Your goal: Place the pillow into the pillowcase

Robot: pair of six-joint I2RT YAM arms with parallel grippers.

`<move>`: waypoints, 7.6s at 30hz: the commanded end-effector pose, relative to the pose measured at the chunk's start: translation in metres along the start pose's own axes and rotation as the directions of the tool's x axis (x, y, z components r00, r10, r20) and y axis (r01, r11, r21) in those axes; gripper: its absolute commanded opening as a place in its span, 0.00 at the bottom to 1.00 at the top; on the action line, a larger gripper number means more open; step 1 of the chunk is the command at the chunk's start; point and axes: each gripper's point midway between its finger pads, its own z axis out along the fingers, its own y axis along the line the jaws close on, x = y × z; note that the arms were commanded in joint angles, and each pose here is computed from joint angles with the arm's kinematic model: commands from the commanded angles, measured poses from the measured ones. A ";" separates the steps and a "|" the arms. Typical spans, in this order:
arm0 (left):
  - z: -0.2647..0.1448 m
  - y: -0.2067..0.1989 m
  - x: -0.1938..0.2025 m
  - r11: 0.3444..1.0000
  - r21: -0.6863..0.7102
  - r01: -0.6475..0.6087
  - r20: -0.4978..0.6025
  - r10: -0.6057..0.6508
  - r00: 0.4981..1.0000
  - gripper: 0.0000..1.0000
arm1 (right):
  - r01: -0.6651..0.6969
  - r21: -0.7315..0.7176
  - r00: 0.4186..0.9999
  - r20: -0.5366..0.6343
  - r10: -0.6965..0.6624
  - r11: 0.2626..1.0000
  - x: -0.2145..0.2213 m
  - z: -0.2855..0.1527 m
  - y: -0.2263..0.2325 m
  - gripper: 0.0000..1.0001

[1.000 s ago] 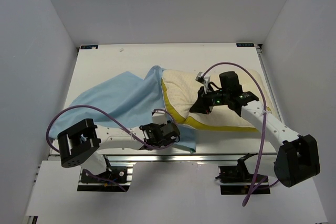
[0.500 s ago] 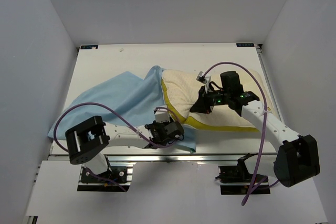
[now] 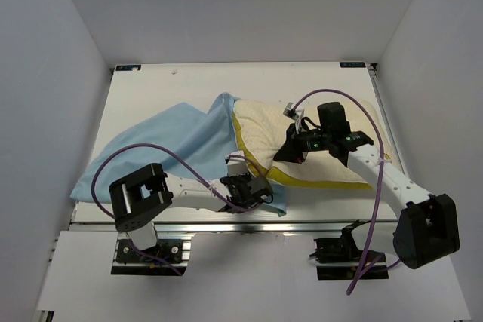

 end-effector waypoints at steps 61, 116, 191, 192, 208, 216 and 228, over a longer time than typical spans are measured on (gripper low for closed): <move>0.018 0.003 0.022 0.950 -0.138 -0.279 0.079 0.292 0.953 0.45 | -0.056 -0.147 0.991 0.111 0.072 0.988 -0.039 -0.019 0.027 0.04; -0.081 0.014 -0.024 0.991 0.123 -0.049 0.072 0.040 0.997 0.17 | -0.053 -0.038 0.999 0.008 0.053 0.998 0.017 -0.001 -0.011 0.01; -0.193 -0.058 -0.056 0.807 0.590 0.031 -0.077 0.019 0.997 0.00 | 0.206 -0.120 0.963 -0.152 -0.223 0.971 0.032 0.031 0.017 0.00; -0.192 -0.062 -0.045 0.807 0.590 0.017 -0.087 0.043 0.995 0.00 | 0.198 -0.114 0.965 -0.149 -0.214 0.974 0.029 0.033 0.015 0.00; -0.193 -0.079 -0.030 0.803 0.596 -0.002 -0.116 0.088 0.989 0.00 | 0.147 -0.205 0.987 -0.038 -0.157 0.968 -0.031 0.056 0.030 0.00; -0.204 -0.051 -0.069 0.827 0.559 0.063 -0.064 -0.033 0.997 0.00 | 0.120 -0.274 0.977 -0.135 -0.162 0.954 0.000 0.096 0.054 0.00; -0.189 0.012 -0.048 0.895 0.424 0.141 -0.164 -0.078 0.983 0.48 | 0.020 -0.256 0.971 -0.225 -0.079 0.966 0.031 0.122 0.033 0.00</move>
